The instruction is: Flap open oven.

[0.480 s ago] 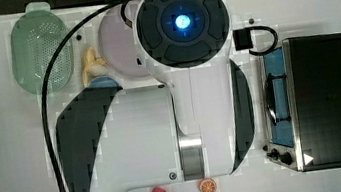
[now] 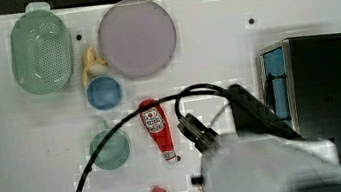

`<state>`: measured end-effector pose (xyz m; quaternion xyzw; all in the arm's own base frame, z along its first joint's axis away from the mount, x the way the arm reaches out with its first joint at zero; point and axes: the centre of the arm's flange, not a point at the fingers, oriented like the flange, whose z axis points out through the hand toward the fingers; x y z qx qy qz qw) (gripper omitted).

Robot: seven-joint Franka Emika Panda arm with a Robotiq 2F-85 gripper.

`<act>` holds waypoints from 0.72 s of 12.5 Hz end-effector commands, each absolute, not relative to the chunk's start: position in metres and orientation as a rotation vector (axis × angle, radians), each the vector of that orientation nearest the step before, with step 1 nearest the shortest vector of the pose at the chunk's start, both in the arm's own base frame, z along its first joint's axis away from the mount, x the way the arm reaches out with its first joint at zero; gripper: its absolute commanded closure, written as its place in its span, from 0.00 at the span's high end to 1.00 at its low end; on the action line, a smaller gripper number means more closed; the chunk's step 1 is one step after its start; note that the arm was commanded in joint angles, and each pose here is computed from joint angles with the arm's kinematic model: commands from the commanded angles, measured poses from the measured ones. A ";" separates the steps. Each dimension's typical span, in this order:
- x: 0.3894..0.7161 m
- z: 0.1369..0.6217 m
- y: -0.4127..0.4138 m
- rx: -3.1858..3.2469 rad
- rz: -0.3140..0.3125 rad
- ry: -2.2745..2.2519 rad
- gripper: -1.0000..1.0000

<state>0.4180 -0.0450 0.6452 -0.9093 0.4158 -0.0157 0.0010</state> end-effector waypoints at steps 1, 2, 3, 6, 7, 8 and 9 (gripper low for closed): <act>0.435 0.628 -0.035 -2.849 0.007 1.358 0.82; 0.435 0.627 -0.035 -2.849 0.009 1.359 0.69; 0.435 0.627 -0.035 -2.849 0.011 1.360 0.57; 0.435 0.621 -0.038 -2.850 0.030 1.368 0.22; 0.435 0.616 -0.041 -2.855 0.043 1.369 0.18; 0.435 0.609 -0.044 -2.869 0.061 1.353 0.17; 0.436 0.602 -0.047 -2.894 0.081 1.302 0.17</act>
